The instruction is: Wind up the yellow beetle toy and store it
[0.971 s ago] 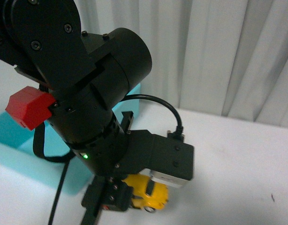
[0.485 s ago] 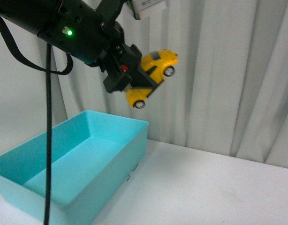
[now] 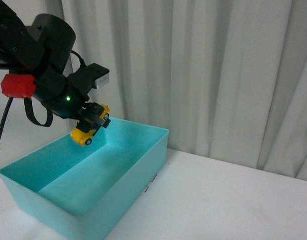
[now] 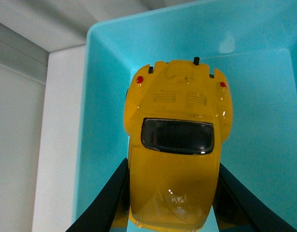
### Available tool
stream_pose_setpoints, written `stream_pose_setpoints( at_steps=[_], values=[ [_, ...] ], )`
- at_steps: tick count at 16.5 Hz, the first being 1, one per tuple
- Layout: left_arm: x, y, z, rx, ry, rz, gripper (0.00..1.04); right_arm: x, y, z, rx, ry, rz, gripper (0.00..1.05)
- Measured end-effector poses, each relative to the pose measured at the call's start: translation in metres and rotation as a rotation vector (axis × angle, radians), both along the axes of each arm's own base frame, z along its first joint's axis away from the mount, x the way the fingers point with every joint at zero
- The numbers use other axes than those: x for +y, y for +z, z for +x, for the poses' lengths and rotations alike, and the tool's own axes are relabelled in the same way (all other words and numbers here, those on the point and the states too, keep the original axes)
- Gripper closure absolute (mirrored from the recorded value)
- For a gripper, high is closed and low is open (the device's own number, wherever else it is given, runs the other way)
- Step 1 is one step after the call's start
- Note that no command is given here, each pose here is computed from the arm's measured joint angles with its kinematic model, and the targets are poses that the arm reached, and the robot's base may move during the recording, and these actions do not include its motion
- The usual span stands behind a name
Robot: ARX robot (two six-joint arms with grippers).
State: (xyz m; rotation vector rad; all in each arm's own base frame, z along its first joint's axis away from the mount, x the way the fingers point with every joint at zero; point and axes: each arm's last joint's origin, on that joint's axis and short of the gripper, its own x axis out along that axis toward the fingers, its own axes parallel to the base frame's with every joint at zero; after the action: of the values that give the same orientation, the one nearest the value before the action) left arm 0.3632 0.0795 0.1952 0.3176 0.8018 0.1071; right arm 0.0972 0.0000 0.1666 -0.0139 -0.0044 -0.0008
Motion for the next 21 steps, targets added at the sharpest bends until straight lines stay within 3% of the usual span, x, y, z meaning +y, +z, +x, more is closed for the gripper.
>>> stream_pose_setpoints(
  at_steps=[5,9,13,18,19,21],
  values=[
    [0.006,-0.058,0.013,0.102,0.081,-0.020,0.64,0.000,0.000,0.000,0.000,0.000,0.000,0.07],
    [0.012,-0.082,0.019,0.101,0.109,-0.002,0.64,0.000,0.000,0.000,0.000,0.000,0.000,0.07],
    [0.008,-0.102,0.018,0.188,0.084,-0.026,0.64,0.000,0.000,0.000,0.000,0.000,0.000,0.07],
    [0.005,-0.091,0.020,0.146,0.083,-0.135,0.11,0.000,0.000,0.000,0.000,0.000,0.000,0.07],
    [0.004,-0.078,0.016,0.100,0.069,-0.142,0.05,0.000,0.000,0.000,0.000,0.000,0.000,0.07],
    [0.005,-0.043,0.006,-0.013,0.051,-0.138,0.07,0.000,0.000,0.000,0.000,0.000,0.000,0.07]
  ],
)
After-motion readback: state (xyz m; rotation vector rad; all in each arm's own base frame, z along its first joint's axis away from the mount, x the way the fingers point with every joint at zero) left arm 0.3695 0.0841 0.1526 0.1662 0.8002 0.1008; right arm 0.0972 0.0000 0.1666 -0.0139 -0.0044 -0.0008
